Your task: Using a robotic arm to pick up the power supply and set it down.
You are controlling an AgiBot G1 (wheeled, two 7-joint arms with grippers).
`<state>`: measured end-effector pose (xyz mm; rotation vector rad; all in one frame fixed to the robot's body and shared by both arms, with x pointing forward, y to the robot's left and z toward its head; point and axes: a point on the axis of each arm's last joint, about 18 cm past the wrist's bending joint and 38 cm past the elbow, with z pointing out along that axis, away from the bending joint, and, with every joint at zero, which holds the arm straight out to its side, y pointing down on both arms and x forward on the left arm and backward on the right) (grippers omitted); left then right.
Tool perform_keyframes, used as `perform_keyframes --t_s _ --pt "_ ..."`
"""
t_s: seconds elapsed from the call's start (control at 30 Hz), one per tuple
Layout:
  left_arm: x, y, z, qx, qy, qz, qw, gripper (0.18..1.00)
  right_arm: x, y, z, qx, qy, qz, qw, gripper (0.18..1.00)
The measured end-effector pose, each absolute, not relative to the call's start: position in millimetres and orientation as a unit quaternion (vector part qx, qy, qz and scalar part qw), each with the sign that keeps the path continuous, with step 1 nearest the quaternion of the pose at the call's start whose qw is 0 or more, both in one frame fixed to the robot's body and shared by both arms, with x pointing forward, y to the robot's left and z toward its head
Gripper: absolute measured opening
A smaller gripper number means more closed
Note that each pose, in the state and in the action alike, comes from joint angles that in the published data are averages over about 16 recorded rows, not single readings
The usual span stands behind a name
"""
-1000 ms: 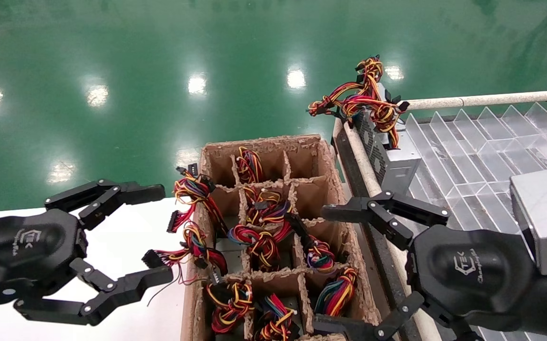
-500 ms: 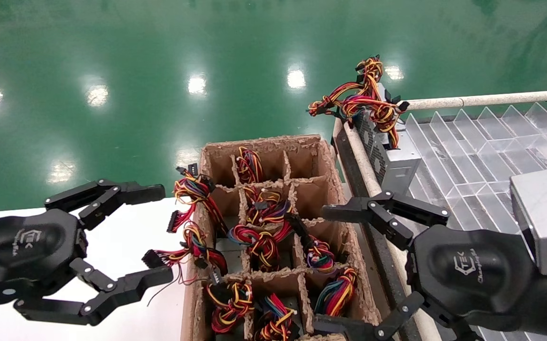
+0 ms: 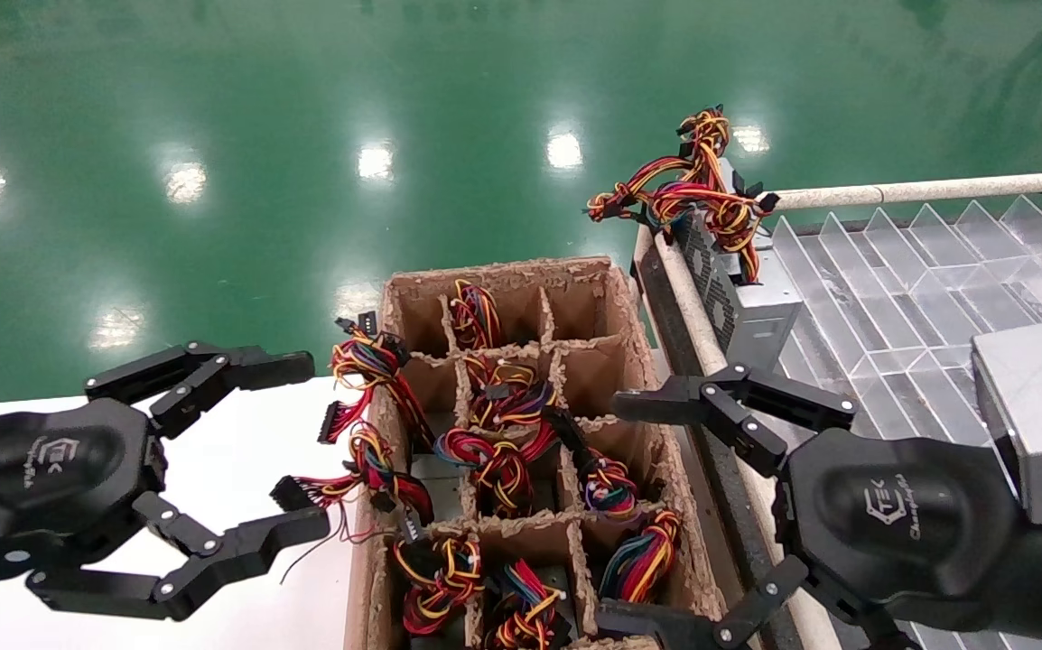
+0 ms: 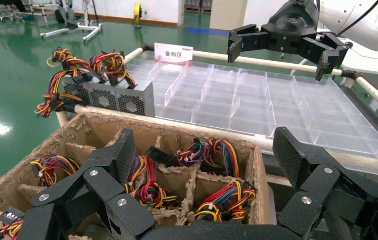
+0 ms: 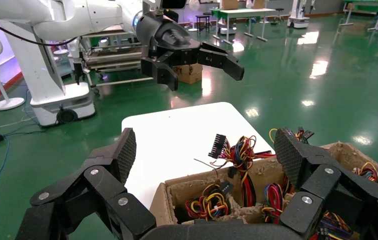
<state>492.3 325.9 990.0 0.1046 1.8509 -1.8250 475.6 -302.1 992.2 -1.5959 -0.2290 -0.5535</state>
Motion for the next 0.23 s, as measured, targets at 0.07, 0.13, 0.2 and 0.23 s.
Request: perform_keyframes --t_s 0.07,0.13,0.2,0.23 --pt "492.3 325.9 990.0 0.039 0.686 -0.676 0.267 1.001 475.6 -302.1 992.2 -0.705 -0.101 -0.244 0.658 1.000" --pt "492.3 325.9 990.0 0.039 0.686 -0.676 0.267 1.001 475.6 -302.1 992.2 -0.705 -0.101 -0.244 0.658 1.000" --pt "492.3 325.9 990.0 0.039 0.686 -0.676 0.267 1.001 475.6 -302.1 992.2 -0.705 -0.101 -0.244 0.658 1.000" --pt "492.3 325.9 990.0 0.039 0.686 -0.676 0.267 1.001 475.6 -302.1 992.2 -0.705 -0.101 -0.244 0.658 1.000"
